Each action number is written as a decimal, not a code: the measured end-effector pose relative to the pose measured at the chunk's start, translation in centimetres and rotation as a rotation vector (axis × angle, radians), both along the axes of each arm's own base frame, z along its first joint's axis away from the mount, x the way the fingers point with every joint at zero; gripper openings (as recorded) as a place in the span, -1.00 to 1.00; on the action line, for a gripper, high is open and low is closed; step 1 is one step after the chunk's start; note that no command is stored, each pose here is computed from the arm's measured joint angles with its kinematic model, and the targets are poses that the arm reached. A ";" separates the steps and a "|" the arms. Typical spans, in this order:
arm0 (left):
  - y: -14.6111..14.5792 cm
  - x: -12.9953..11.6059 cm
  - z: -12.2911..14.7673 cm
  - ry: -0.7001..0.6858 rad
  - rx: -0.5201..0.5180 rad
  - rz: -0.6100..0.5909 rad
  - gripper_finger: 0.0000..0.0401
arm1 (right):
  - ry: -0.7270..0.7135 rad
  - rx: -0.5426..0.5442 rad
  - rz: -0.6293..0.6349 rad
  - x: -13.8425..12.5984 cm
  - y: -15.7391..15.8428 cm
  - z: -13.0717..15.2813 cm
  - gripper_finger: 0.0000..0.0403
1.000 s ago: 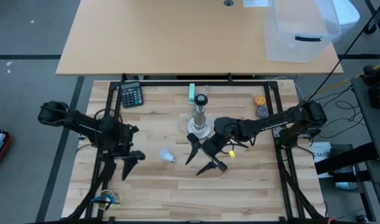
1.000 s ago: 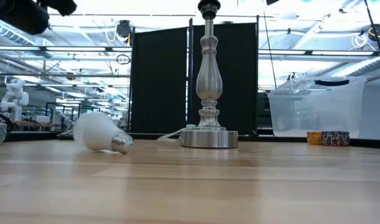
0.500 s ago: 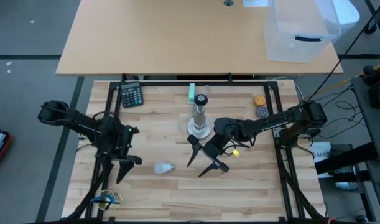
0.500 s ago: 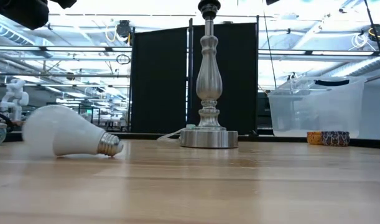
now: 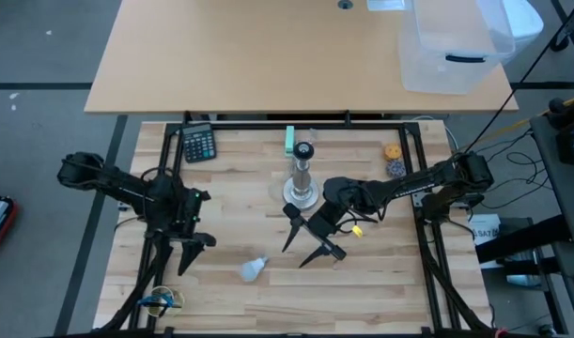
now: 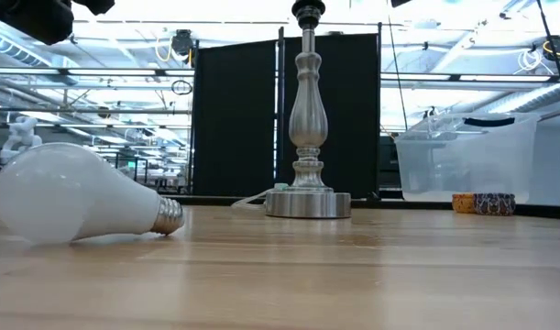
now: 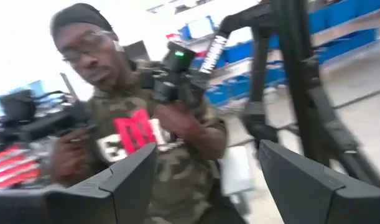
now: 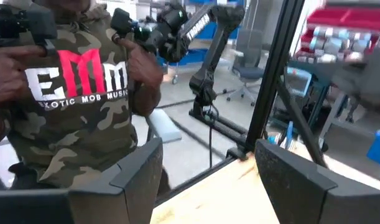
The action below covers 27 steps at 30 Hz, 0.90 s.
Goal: Screw lightbulb
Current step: Return to Home Position
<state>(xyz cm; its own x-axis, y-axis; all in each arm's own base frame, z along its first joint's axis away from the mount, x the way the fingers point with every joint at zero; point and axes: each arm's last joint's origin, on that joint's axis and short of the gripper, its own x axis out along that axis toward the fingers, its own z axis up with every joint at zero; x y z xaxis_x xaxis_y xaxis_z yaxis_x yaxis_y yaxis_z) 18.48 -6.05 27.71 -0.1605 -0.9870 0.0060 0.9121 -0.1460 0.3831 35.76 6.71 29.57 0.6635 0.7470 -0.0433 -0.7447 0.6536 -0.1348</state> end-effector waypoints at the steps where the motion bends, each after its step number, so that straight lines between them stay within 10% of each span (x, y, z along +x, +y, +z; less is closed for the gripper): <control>1: 0.2 0.1 0.0 -0.009 -0.015 0.023 0.42 | -0.020 0.004 0.005 0.0 0.1 0.2 0.21; 14: 2.3 1.6 1.0 -0.035 -0.381 0.499 0.42 | -0.405 0.241 0.027 -1.2 -0.3 5.1 0.23; 27: 2.4 1.7 1.2 -0.029 -0.427 0.548 0.42 | -0.358 0.222 0.127 -1.3 0.0 4.8 0.24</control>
<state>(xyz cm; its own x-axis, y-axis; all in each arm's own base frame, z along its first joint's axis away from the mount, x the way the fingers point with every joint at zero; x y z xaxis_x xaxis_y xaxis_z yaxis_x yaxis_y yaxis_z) 20.21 -3.65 28.86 0.3547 -0.8379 0.4150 0.7997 0.5018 0.3296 34.46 6.70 34.40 0.5098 0.7888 0.3433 -0.7527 0.6022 -0.2660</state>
